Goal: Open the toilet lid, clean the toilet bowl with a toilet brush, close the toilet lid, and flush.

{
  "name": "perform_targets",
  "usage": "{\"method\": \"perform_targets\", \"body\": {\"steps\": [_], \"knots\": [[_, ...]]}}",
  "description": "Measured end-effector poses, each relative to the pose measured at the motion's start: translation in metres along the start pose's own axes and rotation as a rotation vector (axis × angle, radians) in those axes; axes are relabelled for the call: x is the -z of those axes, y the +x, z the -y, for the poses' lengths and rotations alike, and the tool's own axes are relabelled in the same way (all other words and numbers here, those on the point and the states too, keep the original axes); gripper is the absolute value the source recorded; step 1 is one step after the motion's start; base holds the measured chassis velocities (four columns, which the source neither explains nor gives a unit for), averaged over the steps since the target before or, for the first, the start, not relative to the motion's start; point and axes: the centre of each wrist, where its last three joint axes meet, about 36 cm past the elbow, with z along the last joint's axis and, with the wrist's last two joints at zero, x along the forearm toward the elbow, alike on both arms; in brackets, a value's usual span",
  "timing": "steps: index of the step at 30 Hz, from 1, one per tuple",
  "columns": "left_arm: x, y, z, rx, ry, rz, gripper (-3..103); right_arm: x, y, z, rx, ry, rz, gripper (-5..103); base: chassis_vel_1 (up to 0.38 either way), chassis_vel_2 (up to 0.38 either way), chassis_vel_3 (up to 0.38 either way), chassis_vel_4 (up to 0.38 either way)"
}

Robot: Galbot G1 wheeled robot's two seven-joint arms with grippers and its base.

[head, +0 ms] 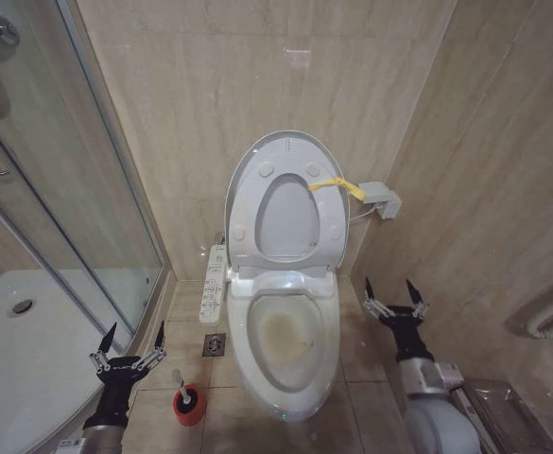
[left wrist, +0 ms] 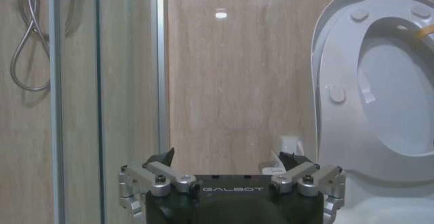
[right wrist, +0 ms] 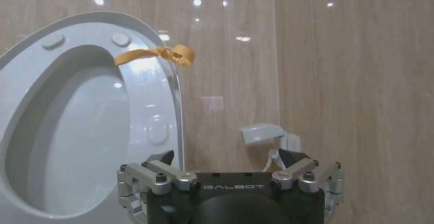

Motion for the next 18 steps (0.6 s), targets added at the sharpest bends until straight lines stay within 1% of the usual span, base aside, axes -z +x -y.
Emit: {"method": "perform_targets", "body": {"steps": [11, 15, 18], "knots": [[0.000, 0.000, 0.000, 0.000, 0.000, 0.000, 100, -0.011, -0.024, 0.005, 0.001, 0.013, 0.055, 100, 0.000, 0.000, 0.000, 0.000], [0.000, 0.000, 0.000, 0.000, 0.000, 0.000, 100, -0.011, -0.027, 0.010, -0.024, 0.033, 0.061, 100, -0.035, 0.051, 0.035, -0.036], [0.000, 0.000, 0.000, 0.000, 0.000, 0.000, 100, -0.014, -0.025, 0.019, -0.052, 0.071, 0.067, 100, -0.085, 0.098, 0.093, -0.084]]}}
